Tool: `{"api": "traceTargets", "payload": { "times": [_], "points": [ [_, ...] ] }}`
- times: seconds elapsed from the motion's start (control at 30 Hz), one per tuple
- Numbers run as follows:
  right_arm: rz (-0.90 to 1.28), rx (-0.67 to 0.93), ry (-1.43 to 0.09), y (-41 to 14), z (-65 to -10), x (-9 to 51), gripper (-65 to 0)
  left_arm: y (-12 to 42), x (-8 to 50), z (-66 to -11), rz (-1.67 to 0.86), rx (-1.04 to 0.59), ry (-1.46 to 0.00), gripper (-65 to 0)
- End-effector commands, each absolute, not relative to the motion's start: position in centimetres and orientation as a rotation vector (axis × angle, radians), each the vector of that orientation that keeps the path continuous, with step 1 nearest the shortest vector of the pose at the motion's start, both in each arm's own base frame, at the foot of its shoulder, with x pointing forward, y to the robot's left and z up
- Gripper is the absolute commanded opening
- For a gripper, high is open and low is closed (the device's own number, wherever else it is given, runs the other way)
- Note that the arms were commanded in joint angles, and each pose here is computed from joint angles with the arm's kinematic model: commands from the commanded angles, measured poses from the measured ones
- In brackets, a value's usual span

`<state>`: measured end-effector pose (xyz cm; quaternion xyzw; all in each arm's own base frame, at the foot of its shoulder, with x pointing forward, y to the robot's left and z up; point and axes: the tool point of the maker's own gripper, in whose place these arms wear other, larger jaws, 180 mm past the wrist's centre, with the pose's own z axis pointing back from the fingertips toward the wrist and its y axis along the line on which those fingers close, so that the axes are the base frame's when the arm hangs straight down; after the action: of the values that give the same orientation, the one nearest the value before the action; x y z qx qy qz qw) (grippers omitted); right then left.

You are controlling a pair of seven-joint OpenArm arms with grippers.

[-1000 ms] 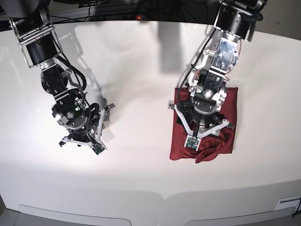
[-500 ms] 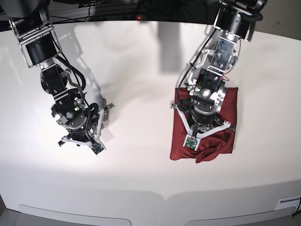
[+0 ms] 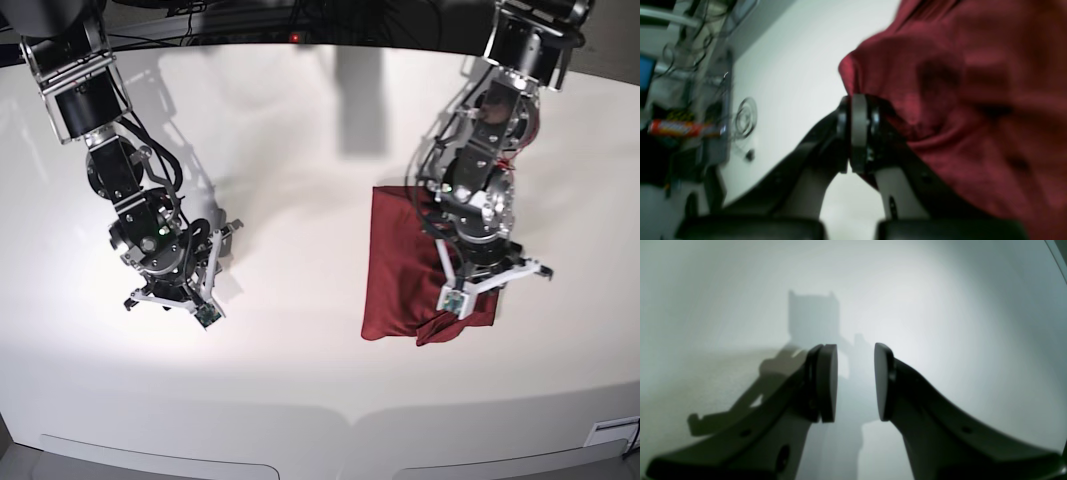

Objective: Fold the T-shirt properly
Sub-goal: 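Press down on the folded bundle with the left gripper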

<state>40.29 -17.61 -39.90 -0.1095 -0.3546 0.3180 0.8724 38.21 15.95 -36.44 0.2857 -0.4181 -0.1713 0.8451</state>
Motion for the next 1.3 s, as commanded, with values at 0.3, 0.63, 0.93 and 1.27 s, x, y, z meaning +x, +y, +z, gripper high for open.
{"api": "traceTargets", "payload": {
  "times": [0.3, 0.63, 0.93, 1.27],
  "points": [
    [0.651, -0.21, -0.811, -16.1, -38.2, 41.8, -45.9, 20.8, 36.4, -36.3, -0.254, 0.719, -0.754, -65.0],
    [0.648, -0.178, -0.822, -14.5, -38.3, 41.8, -45.9, 21.8, 33.3, -36.9, -0.135, 0.726, -0.654, -65.0],
    [0.648, -0.177, -0.822, -14.5, -38.2, 41.8, -45.9, 21.4, 33.6, -36.9, -0.139, 0.718, -0.671, -59.6],
    [0.648, -0.179, -0.818, -14.5, -38.3, 41.8, -45.9, 21.8, 34.4, -35.4, -0.173, 0.789, -0.734, -35.4]
  ]
}}
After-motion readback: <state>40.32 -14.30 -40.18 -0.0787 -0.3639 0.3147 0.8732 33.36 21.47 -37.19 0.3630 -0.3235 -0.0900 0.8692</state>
